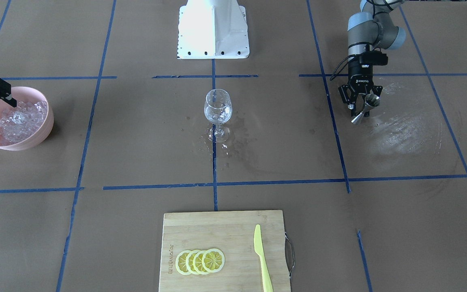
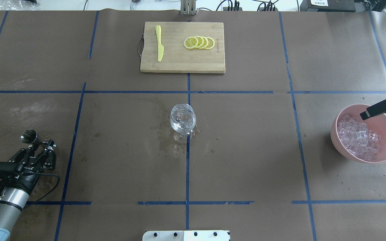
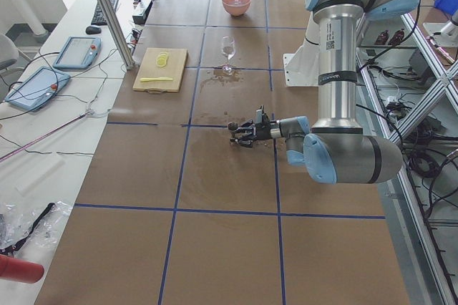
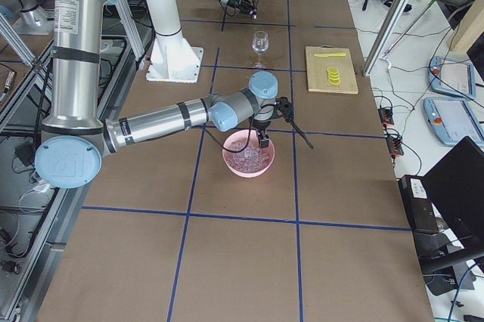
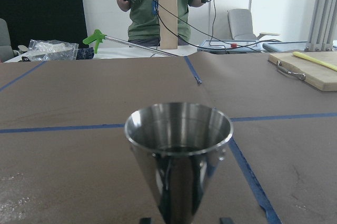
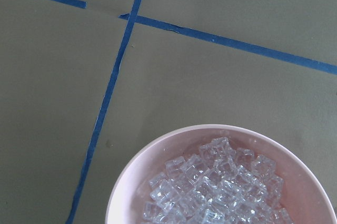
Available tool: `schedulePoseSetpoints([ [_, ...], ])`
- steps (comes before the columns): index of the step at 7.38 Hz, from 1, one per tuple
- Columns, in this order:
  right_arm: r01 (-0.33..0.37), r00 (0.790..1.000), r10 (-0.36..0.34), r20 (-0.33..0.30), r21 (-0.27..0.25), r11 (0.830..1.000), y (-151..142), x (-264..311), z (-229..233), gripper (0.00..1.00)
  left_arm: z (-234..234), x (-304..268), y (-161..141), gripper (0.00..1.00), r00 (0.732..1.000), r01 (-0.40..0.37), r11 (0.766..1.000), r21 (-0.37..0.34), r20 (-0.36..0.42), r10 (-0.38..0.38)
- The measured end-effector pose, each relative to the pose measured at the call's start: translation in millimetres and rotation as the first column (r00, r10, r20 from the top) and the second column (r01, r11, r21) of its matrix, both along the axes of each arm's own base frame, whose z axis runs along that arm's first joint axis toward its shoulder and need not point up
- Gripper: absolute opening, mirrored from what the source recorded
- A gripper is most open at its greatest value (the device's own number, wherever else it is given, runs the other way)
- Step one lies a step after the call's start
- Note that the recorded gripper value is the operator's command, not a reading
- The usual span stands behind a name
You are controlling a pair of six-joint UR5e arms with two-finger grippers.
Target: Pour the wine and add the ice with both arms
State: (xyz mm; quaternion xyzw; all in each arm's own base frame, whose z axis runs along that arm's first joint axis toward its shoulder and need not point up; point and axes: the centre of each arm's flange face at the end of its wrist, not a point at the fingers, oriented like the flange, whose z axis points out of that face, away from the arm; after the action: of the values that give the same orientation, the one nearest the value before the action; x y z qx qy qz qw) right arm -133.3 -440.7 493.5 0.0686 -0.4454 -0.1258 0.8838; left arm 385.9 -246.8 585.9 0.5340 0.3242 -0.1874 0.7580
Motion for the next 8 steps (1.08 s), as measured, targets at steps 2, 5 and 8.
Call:
schedulePoseSetpoints([
  [2,-0.001,1.000,0.001,-0.001,-0.001,1.000,0,0,0,1.00,-1,-3,-3,0.53,1.000,0.007,1.000,0.002,0.001,-0.007],
  [5,-0.001,1.000,0.001,0.000,-0.001,1.000,0,0,0,1.00,-4,-4,-5,0.00,1.000,0.013,1.000,0.003,-0.004,-0.013],
  [8,-0.001,1.000,0.001,0.000,0.000,1.000,0,0,0,1.00,-16,-10,-7,0.00,0.994,0.020,1.000,0.009,-0.106,-0.019],
])
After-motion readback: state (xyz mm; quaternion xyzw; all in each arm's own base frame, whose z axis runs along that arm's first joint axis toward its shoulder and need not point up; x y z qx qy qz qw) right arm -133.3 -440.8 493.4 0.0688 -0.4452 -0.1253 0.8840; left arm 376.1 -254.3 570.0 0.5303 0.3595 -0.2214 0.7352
